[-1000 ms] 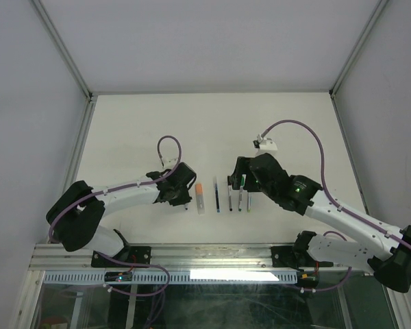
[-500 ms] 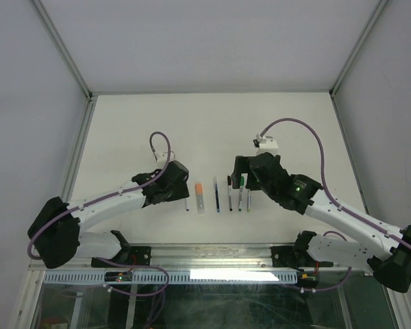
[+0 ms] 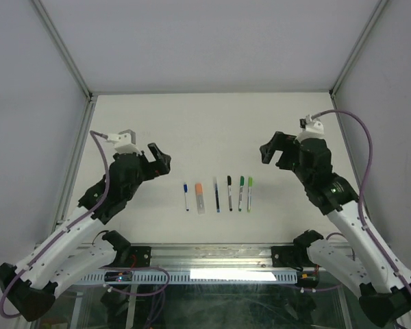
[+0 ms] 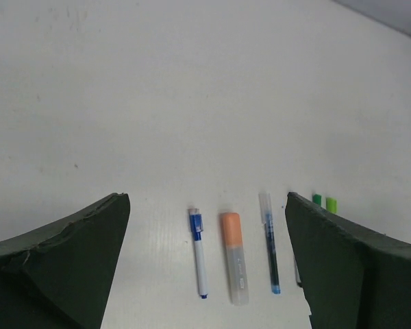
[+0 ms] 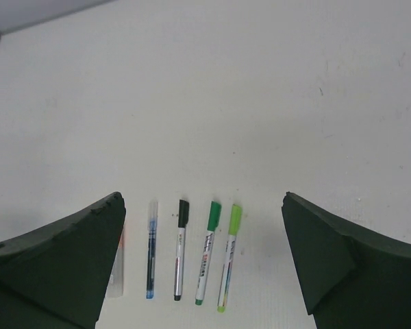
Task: Insert the pens into the pen caps
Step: Reset both arms
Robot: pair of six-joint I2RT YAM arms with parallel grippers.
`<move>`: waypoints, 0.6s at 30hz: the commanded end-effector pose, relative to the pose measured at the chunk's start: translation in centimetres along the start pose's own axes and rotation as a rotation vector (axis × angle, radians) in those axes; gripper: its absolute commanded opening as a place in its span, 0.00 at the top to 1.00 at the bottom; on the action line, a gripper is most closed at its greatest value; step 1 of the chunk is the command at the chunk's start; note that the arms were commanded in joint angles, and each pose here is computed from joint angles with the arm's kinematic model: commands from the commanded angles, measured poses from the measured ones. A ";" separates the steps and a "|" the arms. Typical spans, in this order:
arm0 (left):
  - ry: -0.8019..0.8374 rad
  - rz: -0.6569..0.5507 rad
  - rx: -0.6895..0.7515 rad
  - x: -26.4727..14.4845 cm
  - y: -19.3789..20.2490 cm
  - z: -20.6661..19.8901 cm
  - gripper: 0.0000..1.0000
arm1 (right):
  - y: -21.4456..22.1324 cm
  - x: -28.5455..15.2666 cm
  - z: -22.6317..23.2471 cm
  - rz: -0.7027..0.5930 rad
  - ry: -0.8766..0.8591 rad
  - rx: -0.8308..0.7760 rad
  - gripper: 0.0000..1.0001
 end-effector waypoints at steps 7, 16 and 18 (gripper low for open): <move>0.114 -0.363 -0.018 -8.0 -6.5 1.4 0.01 | -2.3 -6.1 -0.1 -0.298 -0.191 -0.003 0.00; 0.116 -0.348 -0.016 -8.1 -5.4 2.2 0.01 | -0.7 -6.3 -0.8 -0.293 -0.187 0.033 0.00; 0.093 -0.346 -0.026 -7.8 -5.4 2.3 0.01 | -0.7 -6.2 -0.9 -0.292 -0.179 0.030 0.00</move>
Point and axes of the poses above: each gripper's point midway between its finger pads, its own x axis out along the fingers, its own z axis along the line the jaws close on, y = z × x, the point moved 6 cm from there along -x, back along the fingers, and after that the axes turned 3 degrees about -x, right-handed, at the moved point
